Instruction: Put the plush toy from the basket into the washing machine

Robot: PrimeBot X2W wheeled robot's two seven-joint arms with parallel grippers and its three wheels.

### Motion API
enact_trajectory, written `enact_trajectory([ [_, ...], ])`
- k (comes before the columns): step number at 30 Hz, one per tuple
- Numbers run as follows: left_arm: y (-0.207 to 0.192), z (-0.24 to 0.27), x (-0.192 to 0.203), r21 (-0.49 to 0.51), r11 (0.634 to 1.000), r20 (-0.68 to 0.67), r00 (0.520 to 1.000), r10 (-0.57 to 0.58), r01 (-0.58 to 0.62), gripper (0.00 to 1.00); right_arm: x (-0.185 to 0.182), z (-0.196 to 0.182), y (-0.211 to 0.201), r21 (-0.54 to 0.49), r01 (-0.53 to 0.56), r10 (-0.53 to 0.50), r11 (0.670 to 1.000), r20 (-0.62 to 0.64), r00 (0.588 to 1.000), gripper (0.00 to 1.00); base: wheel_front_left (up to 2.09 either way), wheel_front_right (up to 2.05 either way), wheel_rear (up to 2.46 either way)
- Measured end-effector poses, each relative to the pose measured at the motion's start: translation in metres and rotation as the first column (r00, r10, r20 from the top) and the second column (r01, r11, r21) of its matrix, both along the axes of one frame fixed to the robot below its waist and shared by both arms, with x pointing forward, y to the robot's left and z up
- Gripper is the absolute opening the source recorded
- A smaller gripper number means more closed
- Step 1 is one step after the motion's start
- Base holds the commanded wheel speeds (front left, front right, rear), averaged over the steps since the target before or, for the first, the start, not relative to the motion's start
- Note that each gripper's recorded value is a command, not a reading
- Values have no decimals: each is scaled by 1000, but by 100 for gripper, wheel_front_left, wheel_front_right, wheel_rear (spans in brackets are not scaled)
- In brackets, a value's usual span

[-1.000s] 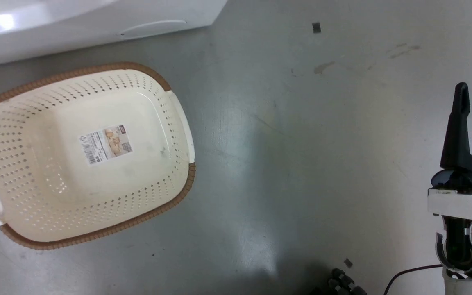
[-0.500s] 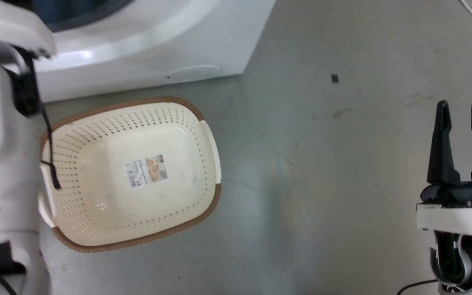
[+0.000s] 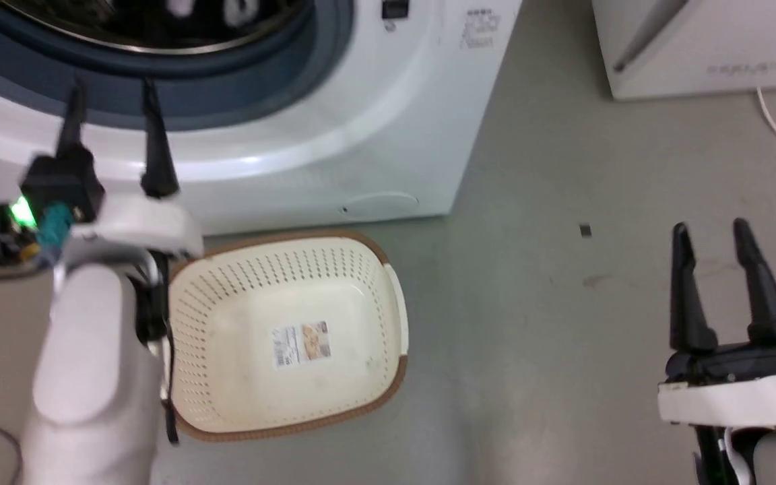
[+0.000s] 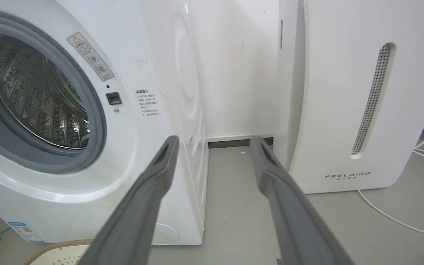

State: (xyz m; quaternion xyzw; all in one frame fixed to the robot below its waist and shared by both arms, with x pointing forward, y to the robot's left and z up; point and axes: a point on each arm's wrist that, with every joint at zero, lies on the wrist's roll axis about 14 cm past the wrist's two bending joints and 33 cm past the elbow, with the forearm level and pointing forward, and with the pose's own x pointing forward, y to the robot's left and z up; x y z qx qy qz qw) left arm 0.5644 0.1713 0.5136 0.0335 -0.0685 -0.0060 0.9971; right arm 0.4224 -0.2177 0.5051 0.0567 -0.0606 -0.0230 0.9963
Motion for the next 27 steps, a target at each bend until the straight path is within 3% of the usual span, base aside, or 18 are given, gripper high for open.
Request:
enact_trajectory([
  [17, 16, -1, -129, -38, 999, -39, 999, 27, -28, 100, -36, 29, 23, -48, -64, 66, 997, 56, 996, 100, 0, 0, 0],
  [27, 24, -11, -176, -29, 998, -73, 996, 59, -62, 100, -54, 28, 31, -49, -87, 89, 995, 49, 995, 100, 0, 0, 0],
])
